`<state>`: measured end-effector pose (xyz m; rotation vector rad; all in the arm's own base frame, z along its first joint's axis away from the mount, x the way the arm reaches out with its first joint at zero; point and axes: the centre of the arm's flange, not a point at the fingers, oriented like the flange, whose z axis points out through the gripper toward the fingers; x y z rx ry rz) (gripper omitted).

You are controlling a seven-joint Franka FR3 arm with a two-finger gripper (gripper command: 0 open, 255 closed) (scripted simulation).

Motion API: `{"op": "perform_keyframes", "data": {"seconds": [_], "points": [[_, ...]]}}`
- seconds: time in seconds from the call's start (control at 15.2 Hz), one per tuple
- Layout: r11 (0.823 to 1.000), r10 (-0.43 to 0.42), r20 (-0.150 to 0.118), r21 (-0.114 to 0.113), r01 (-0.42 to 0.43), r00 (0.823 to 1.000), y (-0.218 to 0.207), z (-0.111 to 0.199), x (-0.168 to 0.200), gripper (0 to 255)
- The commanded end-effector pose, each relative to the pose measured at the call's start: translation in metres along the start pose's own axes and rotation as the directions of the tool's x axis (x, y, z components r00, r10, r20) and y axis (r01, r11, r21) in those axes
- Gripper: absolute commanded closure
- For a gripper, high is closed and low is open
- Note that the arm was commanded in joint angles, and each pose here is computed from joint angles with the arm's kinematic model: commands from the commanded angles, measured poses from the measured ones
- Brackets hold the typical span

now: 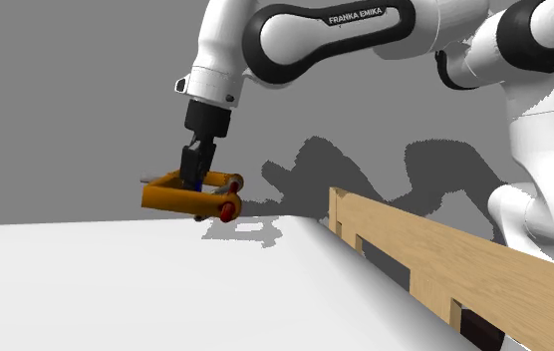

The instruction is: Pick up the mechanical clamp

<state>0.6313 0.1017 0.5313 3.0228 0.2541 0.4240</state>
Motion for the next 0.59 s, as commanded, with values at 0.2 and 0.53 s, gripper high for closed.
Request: {"op": "perform_keyframes", "data": {"seconds": [0.2, 0.53], "points": [[1.0, 0.0, -0.001, 0.0, 0.0, 1.0, 0.002, -0.027, 0.006, 255], [1.0, 0.0, -0.001, 0.0, 0.0, 1.0, 0.004, -0.043, 0.011, 255]]}}
